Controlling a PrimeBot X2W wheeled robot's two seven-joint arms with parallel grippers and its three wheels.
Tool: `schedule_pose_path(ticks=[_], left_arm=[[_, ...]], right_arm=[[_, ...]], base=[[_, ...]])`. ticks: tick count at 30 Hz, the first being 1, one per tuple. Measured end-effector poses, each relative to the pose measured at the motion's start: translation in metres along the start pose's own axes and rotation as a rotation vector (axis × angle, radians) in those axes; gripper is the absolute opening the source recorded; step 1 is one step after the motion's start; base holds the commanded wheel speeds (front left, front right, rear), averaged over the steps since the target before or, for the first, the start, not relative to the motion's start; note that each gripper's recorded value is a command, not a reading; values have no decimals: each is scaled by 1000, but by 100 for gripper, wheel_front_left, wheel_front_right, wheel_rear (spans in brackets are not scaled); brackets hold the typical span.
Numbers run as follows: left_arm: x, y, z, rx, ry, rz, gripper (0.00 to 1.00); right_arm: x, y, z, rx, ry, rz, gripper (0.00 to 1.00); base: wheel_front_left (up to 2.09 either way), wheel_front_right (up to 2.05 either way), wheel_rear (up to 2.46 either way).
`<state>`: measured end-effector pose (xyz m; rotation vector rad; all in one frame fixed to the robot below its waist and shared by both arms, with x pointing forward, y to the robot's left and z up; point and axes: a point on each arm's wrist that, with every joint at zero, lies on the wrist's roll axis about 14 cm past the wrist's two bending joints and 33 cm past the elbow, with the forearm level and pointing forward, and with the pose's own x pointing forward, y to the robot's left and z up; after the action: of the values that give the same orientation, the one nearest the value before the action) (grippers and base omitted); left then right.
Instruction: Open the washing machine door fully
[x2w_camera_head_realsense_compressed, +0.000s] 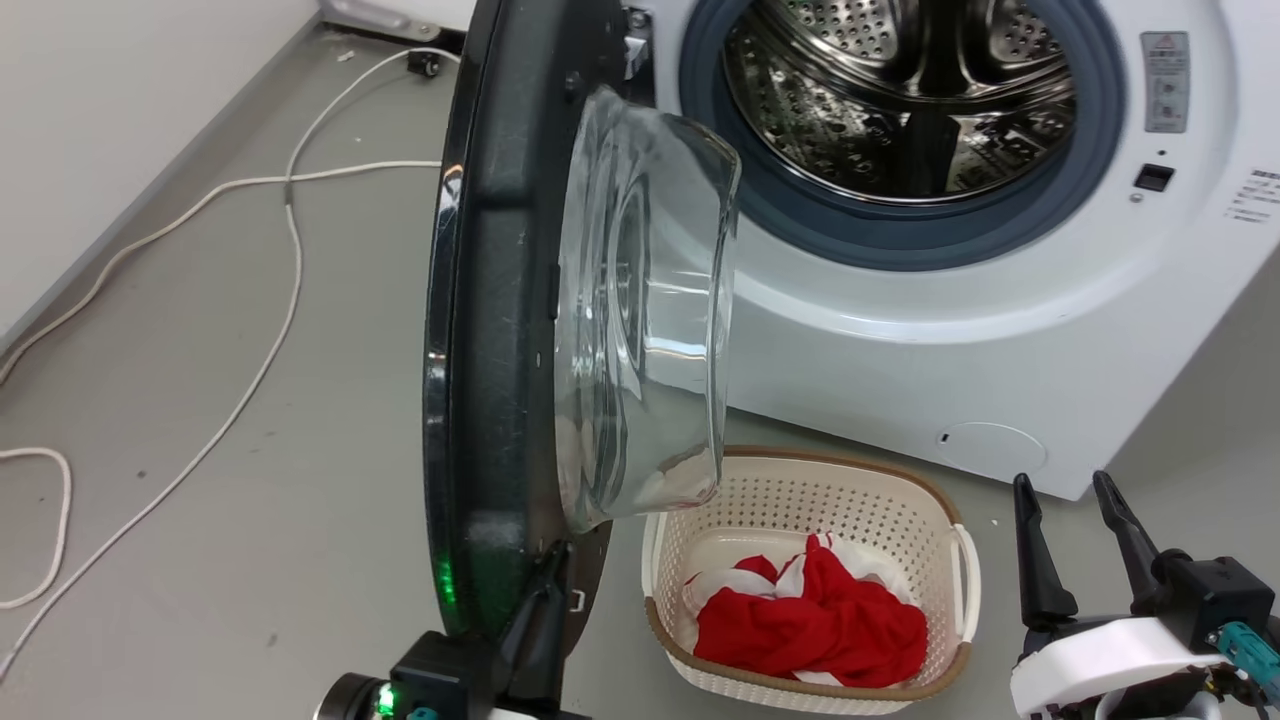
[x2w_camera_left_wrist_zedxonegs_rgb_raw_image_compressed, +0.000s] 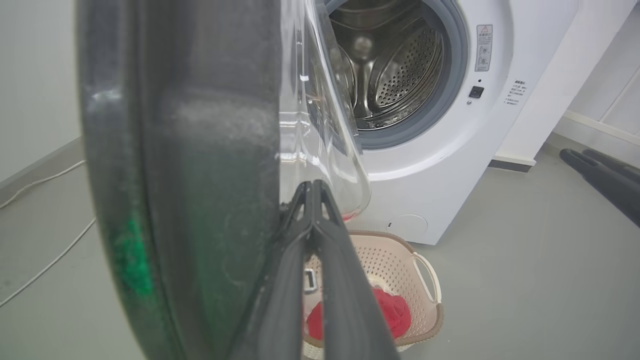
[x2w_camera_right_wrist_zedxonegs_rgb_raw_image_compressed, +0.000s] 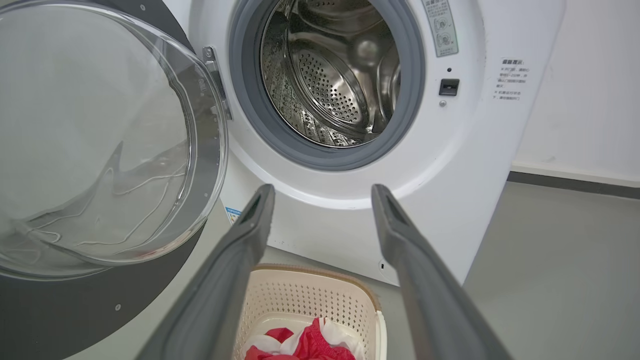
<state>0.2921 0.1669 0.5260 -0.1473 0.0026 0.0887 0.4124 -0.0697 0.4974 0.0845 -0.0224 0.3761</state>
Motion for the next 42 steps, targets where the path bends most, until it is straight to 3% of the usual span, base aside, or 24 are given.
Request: schedule_pose_path(ticks=[23,42], left_arm=[[12,134,35,173,-86,331,0],[43,222,60,229,-130,469,0]], right_arm=[[21,11,-15,0,46,47,100],[32,-3,-26,-13,74,19,100]], base=[[0,0,0],[0,0,0]])
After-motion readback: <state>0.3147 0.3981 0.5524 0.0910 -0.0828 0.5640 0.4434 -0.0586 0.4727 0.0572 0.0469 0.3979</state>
